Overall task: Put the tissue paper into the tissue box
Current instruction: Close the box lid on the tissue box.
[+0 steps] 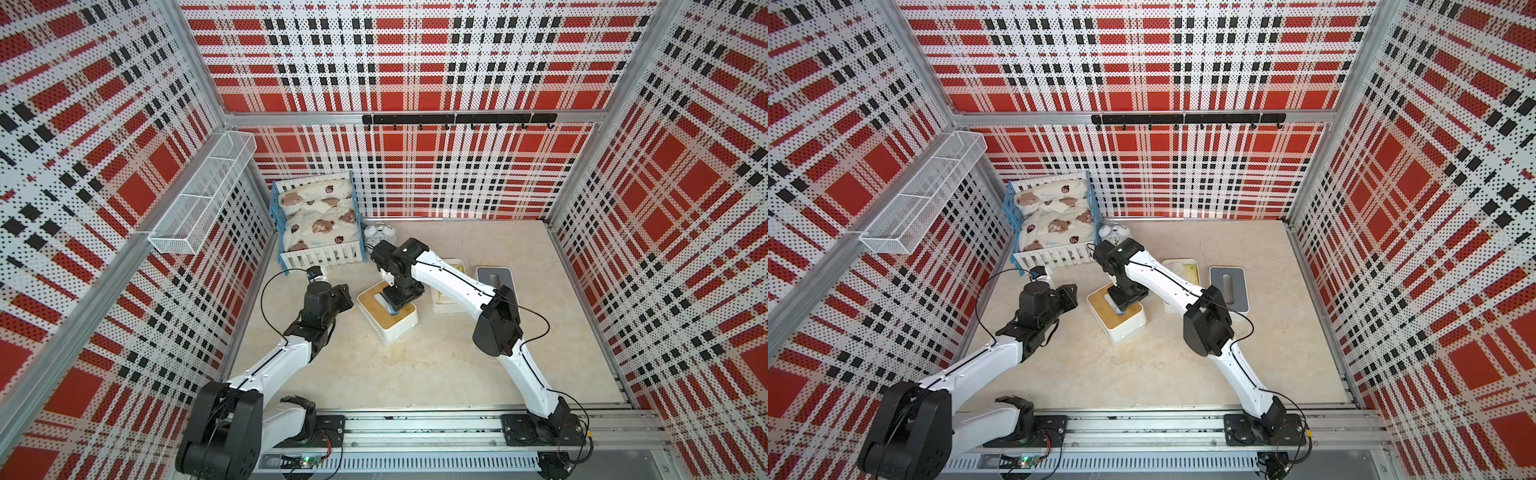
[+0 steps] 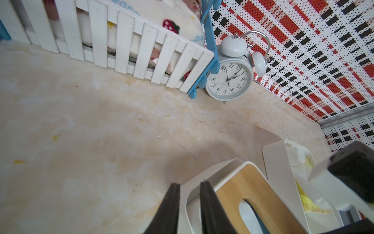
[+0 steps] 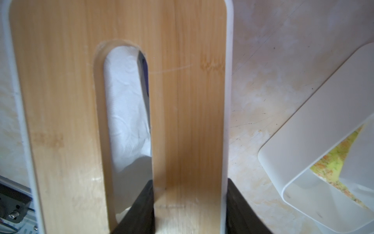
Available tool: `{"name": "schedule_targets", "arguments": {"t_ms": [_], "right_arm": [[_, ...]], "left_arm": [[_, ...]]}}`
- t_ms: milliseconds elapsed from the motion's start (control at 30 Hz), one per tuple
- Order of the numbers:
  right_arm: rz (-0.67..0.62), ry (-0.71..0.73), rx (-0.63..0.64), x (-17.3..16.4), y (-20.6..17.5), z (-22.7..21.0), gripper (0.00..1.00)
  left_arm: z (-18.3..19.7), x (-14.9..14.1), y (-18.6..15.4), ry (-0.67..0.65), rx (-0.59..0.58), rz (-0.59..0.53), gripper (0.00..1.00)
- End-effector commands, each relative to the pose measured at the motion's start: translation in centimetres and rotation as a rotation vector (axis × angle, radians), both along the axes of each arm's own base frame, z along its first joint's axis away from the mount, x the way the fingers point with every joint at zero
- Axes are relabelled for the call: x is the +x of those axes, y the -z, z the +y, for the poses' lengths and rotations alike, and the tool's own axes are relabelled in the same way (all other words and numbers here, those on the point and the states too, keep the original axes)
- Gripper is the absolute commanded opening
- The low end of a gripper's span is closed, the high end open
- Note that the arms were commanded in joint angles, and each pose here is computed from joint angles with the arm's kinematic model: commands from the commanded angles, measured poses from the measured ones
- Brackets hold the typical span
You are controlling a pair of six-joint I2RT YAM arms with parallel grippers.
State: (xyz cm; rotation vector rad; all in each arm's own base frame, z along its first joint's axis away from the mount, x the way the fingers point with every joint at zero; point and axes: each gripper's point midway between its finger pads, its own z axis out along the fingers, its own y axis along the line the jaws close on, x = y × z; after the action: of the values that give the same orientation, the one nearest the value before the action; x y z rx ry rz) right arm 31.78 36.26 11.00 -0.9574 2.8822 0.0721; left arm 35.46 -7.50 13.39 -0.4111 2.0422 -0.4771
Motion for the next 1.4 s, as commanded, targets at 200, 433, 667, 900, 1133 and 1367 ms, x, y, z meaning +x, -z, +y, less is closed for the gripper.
{"name": "schedule_targets", "arguments": {"t_ms": [200, 433, 667, 900, 1133, 1367], "right_arm": [[0.006, -0.001, -0.034, -0.4, -0.8, -1.4, 0.25], [0.005, 0.007, -0.005, 0.9, 1.7, 0.0, 0.25], [-0.001, 0.019, 0.000, 1.1, 3.4, 0.1, 0.24], [-0.013, 0.032, -0.045, 1.3, 4.5, -0.9, 0.24], [-0.111, 0.053, -0.032, 2.8, 3.6, -0.9, 0.22], [-0.224, 0.072, 0.039, 4.0, 2.0, -0.6, 0.21]], "left_arm": [[-0.4, 0.4, -0.1, 0.018, -0.004, -0.009, 0.24], [-0.3, 1.1, 1.3, 0.016, 0.013, 0.025, 0.24], [0.0, 3.0, 2.6, 0.013, 0.015, 0.053, 0.24], [-1.5, 4.9, 3.1, 0.043, 0.009, 0.064, 0.23], [-2.8, 6.1, 3.6, 0.063, 0.022, 0.076, 0.22], [-2.8, 6.5, 4.0, 0.063, 0.026, 0.081, 0.22]]}}
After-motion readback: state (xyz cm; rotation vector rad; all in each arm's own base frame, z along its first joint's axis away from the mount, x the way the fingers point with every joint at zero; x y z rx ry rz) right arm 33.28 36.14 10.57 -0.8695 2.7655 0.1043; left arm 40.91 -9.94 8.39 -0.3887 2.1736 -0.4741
